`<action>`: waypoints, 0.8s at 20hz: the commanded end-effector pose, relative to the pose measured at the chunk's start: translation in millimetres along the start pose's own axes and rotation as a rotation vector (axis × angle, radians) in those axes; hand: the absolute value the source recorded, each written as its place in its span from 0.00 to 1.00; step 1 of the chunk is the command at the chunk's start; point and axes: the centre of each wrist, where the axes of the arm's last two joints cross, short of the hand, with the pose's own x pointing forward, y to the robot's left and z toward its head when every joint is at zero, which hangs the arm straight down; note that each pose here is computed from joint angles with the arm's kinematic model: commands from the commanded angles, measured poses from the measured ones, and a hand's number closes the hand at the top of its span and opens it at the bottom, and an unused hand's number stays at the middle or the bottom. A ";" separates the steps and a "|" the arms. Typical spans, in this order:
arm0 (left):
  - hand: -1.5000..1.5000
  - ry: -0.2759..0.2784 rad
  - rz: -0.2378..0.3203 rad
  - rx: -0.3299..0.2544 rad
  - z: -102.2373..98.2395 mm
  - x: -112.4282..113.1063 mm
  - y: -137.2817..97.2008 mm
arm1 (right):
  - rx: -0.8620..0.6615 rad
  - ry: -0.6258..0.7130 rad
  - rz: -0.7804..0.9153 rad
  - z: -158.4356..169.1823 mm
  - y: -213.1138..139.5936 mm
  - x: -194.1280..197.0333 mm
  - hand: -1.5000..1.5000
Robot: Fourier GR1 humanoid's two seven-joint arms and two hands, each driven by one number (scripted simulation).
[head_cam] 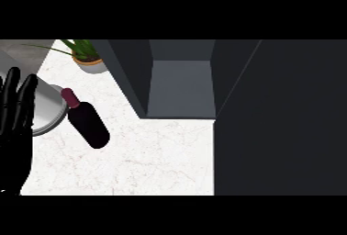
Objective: Pick up the wine, place it into the cabinet and close the cabinet
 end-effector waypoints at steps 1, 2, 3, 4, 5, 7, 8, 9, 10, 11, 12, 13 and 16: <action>0.00 0.037 0.023 -0.034 -0.2 -15.1 17.8 | 0.038 0.004 0.034 6.7 0.8 6.2 0.00; 0.00 0.087 0.069 -0.100 -0.8 -5.2 31.2 | 0.037 0.009 0.033 -2.0 -5.4 2.1 0.00; 0.00 0.120 0.120 -0.125 -3.8 -28.4 42.6 | 0.032 -0.016 0.003 3.5 6.6 8.6 0.00; 0.00 0.152 0.130 -0.176 -28.9 -18.2 43.2 | 0.060 -0.006 0.013 12.3 5.2 17.7 0.00; 0.00 0.195 0.190 -0.201 -19.7 -37.7 52.7 | 0.051 -0.028 0.002 9.3 1.5 16.8 0.00; 0.00 0.370 0.352 -0.173 -1.7 -56.8 47.4 | 0.227 0.034 -0.081 15.8 19.3 17.5 0.00; 0.00 0.378 0.399 -0.185 -8.2 -55.4 52.3 | 0.246 0.056 -0.087 18.7 17.4 18.4 0.00; 0.00 0.403 0.417 -0.212 -12.1 -48.2 59.0 | 0.265 0.045 -0.073 19.9 12.9 31.1 0.00; 0.00 0.418 0.420 -0.229 -29.0 -36.1 69.1 | 0.253 0.039 -0.072 18.9 10.3 33.5 0.00; 0.00 0.410 0.436 -0.225 -36.5 -33.9 81.4 | 0.257 0.033 -0.100 18.1 17.8 47.0 0.00; 0.00 0.428 0.444 -0.238 -38.6 -26.9 85.2 | 0.255 0.043 -0.084 20.9 10.0 55.7 0.00; 0.00 0.431 0.449 -0.232 -51.1 -25.0 101.5 | 0.248 0.059 -0.078 26.1 13.9 59.4 0.00; 0.00 0.453 0.448 -0.257 -60.2 6.3 89.2 | 0.247 0.045 -0.082 22.3 8.4 84.2 0.00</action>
